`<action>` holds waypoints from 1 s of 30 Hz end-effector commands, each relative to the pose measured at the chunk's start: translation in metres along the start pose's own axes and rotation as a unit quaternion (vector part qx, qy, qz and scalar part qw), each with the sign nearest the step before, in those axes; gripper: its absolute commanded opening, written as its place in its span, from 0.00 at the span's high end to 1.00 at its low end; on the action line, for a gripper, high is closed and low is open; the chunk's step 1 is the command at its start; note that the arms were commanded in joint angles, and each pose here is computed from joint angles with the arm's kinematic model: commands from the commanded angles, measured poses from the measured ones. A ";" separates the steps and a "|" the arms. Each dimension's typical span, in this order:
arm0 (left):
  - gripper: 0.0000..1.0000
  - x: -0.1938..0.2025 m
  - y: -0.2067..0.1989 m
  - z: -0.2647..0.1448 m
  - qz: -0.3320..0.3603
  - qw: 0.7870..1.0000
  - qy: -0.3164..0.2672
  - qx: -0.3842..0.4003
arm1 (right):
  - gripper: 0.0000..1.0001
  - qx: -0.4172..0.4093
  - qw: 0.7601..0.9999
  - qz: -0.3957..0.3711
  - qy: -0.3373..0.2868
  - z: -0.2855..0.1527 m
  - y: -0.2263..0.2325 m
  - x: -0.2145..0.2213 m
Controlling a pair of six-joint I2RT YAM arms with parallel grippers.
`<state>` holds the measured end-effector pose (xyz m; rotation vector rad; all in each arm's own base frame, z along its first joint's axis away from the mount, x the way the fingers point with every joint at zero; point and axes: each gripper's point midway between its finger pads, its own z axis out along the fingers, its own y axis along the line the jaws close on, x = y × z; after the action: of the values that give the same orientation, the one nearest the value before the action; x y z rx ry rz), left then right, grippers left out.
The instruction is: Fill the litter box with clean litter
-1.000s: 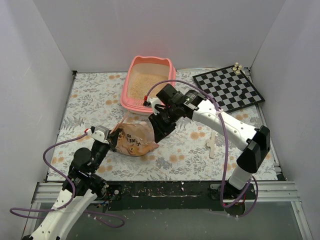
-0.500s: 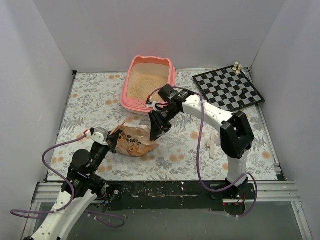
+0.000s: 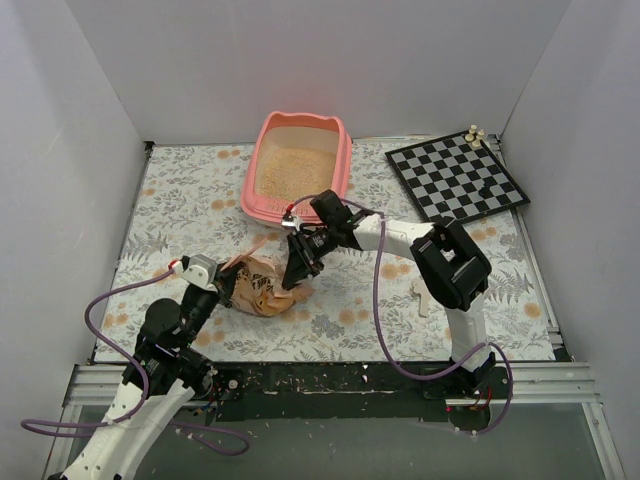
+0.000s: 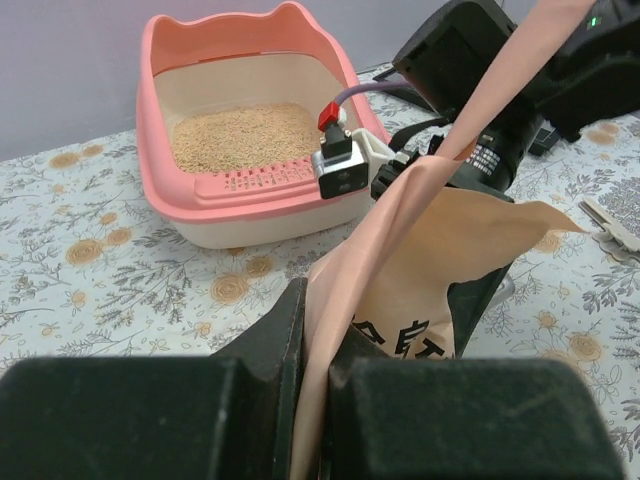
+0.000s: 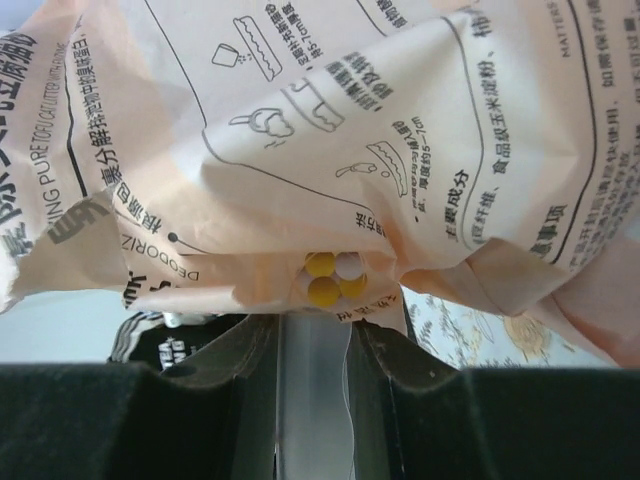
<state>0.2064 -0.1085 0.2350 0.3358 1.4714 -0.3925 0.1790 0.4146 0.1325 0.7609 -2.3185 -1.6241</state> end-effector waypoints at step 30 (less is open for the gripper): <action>1.00 -0.046 0.003 0.000 -0.001 0.997 -0.081 -0.009 | 0.99 -0.225 0.952 -0.179 -0.101 -0.031 0.097 0.033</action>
<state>0.2098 -0.1028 0.2397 0.3114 1.4556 -0.3605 0.1506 0.4103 0.1763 0.6839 -2.0069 -2.1668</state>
